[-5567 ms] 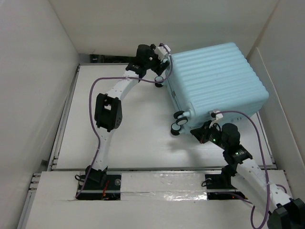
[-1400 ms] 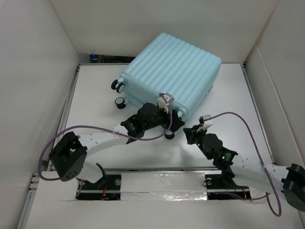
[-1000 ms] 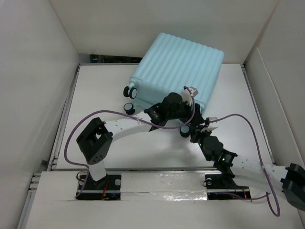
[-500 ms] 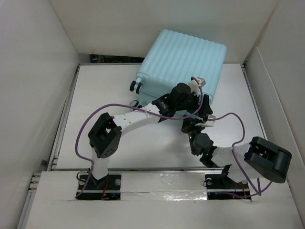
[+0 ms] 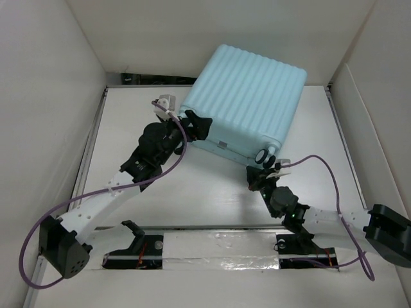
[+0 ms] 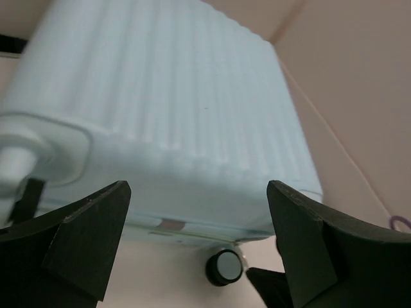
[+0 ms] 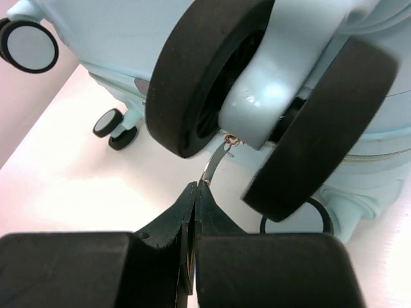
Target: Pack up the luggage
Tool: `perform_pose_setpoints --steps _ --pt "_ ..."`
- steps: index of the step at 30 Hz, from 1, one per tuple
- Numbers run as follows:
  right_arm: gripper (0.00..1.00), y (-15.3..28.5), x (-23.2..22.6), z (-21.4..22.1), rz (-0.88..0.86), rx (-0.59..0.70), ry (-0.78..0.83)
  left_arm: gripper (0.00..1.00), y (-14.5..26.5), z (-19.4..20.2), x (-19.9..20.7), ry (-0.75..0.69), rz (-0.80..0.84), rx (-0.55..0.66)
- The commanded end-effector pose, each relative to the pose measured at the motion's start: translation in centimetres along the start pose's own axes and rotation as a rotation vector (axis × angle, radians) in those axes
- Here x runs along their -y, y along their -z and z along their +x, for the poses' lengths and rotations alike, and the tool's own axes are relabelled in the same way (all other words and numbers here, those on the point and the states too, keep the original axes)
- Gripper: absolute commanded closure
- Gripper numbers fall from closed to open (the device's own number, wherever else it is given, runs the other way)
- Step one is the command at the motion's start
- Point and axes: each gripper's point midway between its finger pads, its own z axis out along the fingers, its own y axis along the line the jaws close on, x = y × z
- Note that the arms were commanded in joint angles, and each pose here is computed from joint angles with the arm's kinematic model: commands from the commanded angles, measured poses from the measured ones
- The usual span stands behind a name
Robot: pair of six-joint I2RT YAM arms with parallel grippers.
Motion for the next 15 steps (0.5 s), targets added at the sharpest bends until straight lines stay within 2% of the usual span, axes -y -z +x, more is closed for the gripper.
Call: perform_pose_setpoints --steps 1,2,3,7,8,10,13,15 --pt "1.00 0.9 -2.0 0.5 -0.114 -0.065 -0.022 0.15 2.7 0.9 -7.2 -0.093 -0.338 -0.010" --pt "1.00 1.1 -2.2 -0.1 -0.126 -0.050 -0.027 0.15 3.3 0.4 -9.4 -0.100 -0.424 -0.007" --pt "1.00 1.0 -2.0 -0.2 -0.120 -0.052 -0.019 0.15 4.0 1.3 -10.9 -0.108 -0.481 -0.055" --pt "1.00 1.1 -1.7 -0.8 -0.138 -0.044 -0.034 0.10 4.6 2.4 -13.6 -0.142 -0.561 -0.129" --pt "1.00 1.0 -1.5 -0.9 -0.144 -0.045 -0.037 0.10 4.3 1.9 -13.6 -0.154 -0.565 -0.144" --pt "1.00 1.0 -1.6 -0.7 -0.160 -0.049 -0.041 0.09 3.8 3.5 -14.4 -0.207 -0.564 -0.263" --pt "1.00 1.0 -1.5 -0.6 -0.177 -0.046 -0.054 0.09 2.8 3.5 -14.2 -0.279 -0.545 -0.342" --pt "1.00 1.0 -1.7 -0.7 -0.195 -0.049 -0.059 0.08 1.6 2.9 -13.5 -0.322 -0.496 -0.350"
